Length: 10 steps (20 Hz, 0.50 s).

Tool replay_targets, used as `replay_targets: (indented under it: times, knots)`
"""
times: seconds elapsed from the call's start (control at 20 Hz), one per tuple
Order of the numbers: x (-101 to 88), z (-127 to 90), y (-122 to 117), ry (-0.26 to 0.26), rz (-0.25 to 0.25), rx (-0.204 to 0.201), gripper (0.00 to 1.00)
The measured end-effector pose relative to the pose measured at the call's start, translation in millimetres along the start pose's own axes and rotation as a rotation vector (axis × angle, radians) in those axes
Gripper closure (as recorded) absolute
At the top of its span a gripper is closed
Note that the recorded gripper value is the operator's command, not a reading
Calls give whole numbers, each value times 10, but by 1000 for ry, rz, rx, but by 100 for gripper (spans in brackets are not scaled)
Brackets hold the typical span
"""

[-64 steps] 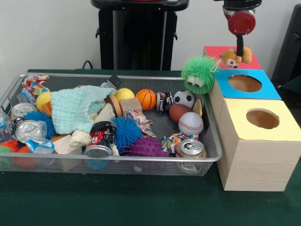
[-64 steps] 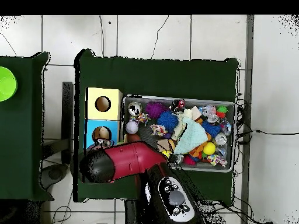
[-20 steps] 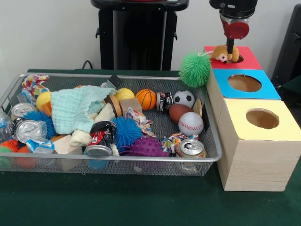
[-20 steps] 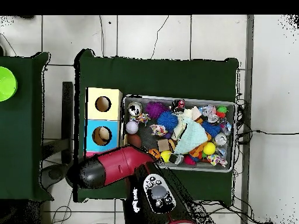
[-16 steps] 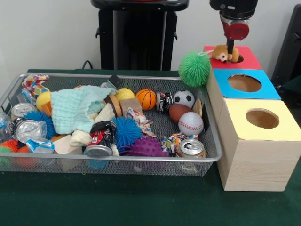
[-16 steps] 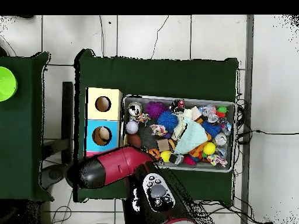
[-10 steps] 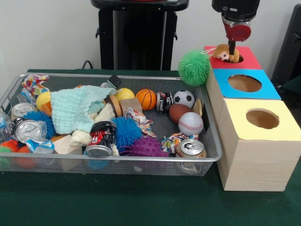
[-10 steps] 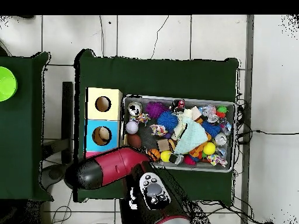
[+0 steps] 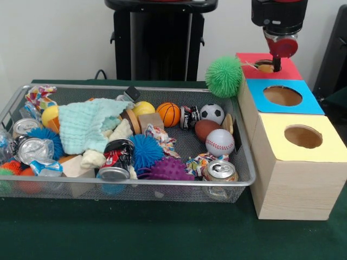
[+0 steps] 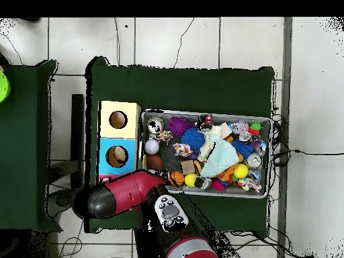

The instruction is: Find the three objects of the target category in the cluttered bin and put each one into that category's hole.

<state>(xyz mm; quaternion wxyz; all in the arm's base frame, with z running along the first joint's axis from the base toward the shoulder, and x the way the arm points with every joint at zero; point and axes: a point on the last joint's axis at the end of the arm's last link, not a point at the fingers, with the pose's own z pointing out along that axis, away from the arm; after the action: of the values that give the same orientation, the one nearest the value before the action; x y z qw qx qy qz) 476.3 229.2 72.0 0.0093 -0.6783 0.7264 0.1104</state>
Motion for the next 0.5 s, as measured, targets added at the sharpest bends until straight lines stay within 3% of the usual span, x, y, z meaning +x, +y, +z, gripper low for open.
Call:
replay_targets:
  times: [0.5]
  knots:
    - [-17,54,5,-10,19,-3,100]
